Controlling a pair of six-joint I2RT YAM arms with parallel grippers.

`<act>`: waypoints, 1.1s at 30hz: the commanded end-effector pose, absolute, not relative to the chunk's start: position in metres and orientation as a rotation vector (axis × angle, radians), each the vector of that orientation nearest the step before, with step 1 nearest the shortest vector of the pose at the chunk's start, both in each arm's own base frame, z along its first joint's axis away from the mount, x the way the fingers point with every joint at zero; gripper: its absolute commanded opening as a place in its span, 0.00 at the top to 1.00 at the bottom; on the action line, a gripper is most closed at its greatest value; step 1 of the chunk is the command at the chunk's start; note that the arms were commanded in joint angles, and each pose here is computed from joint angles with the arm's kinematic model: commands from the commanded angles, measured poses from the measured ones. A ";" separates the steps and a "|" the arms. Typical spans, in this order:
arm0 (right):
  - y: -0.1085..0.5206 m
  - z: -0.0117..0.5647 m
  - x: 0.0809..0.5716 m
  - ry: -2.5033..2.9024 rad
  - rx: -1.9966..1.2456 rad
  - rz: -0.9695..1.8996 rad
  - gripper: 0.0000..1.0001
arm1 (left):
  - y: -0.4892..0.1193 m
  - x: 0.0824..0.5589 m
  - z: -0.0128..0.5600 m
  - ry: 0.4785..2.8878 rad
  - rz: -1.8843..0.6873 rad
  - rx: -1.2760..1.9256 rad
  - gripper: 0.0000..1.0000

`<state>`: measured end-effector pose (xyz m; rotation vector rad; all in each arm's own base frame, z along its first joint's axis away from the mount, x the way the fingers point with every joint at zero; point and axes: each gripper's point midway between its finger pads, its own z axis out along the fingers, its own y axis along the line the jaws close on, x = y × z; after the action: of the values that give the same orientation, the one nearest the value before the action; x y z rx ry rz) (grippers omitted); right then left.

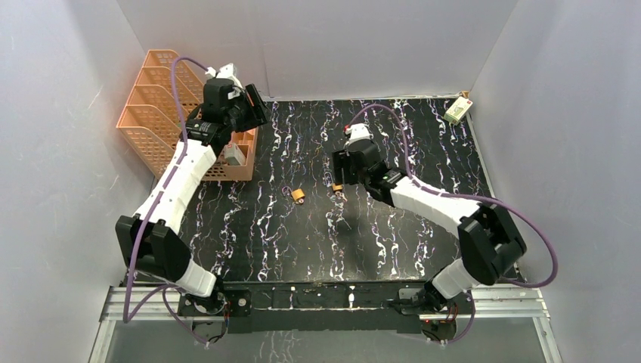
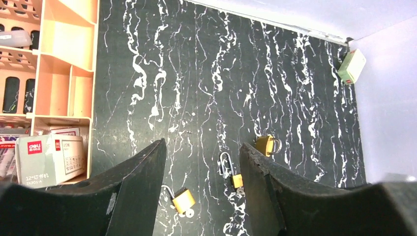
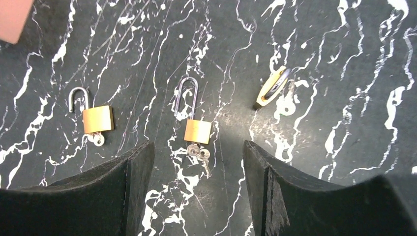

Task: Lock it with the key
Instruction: Place the key at the center of the board, then pick up the lock from the center of the board.

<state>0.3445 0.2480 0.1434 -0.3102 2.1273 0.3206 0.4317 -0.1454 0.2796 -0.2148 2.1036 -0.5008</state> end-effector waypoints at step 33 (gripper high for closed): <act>0.296 0.048 0.354 2.363 -0.359 0.205 0.36 | -0.160 0.415 0.295 1.973 -0.721 -0.041 0.39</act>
<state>0.3386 0.2873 0.0366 -0.3894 2.4075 0.1895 0.4137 -0.1601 0.2902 -0.0708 1.9987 -0.7038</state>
